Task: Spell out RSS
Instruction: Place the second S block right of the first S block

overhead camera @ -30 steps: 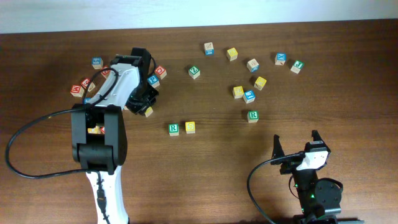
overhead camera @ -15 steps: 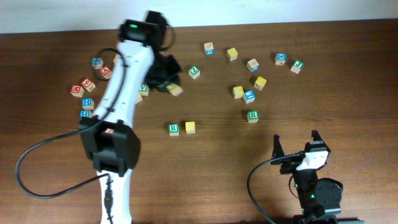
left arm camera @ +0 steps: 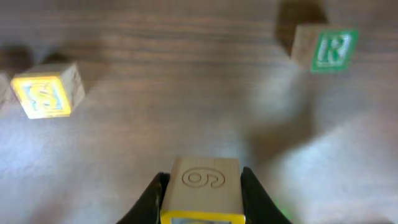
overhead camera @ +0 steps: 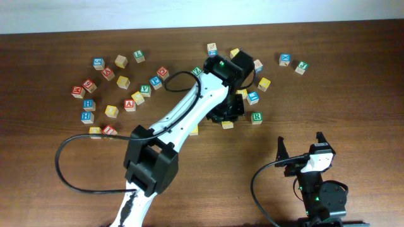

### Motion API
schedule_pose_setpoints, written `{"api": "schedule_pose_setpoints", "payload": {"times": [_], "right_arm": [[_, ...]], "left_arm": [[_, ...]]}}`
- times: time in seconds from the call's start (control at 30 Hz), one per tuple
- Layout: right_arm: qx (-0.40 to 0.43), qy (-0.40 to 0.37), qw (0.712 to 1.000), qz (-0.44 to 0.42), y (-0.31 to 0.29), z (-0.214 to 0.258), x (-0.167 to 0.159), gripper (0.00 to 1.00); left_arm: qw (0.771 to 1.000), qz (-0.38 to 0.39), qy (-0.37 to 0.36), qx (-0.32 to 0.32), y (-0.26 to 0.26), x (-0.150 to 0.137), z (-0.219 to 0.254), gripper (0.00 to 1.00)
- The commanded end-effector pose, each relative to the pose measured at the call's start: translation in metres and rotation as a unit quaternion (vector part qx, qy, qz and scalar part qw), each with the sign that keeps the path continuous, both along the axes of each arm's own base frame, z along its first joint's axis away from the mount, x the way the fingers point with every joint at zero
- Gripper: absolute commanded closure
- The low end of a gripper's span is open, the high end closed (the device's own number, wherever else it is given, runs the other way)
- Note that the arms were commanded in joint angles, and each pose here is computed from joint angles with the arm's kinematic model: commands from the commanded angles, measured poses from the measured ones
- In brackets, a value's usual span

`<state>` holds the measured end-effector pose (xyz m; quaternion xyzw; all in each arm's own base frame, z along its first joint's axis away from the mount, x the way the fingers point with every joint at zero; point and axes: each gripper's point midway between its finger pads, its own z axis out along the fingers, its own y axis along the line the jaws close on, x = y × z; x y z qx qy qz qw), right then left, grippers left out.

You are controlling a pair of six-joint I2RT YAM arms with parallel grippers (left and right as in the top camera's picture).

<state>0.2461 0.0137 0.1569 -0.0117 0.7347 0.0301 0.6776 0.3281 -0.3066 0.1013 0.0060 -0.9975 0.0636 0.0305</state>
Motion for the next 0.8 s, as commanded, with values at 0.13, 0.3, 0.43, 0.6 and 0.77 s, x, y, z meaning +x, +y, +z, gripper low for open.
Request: {"api": "schedule_pose_setpoints", "payload": {"times": [0.13,0.3,0.43,0.6,0.77], "right_arm": [[0.003,0.003,1.000,-0.008,-0.003,-0.003,0.000,0.02],[0.003,0.004,1.000,-0.008,-0.003,-0.003,0.000,0.02],[0.003,0.003,1.000,-0.008,-0.003,-0.003,0.000,0.02],[0.003,0.004,1.000,-0.008,-0.003,-0.003,0.000,0.02],[0.003,0.004,1.000,-0.008,-0.003,-0.003,0.000,0.01]], "left_arm": [[0.991,-0.003,-0.070,0.112,0.040,0.024,-0.059,0.80],[0.989,-0.019,-0.084,0.120,0.044,0.027,-0.084,0.78],[0.989,-0.032,-0.091,0.115,0.044,0.032,-0.086,0.80],[0.989,-0.018,-0.088,0.116,0.045,0.030,-0.089,0.79],[0.989,-0.020,-0.076,0.125,0.050,0.023,-0.096,0.79]]}}
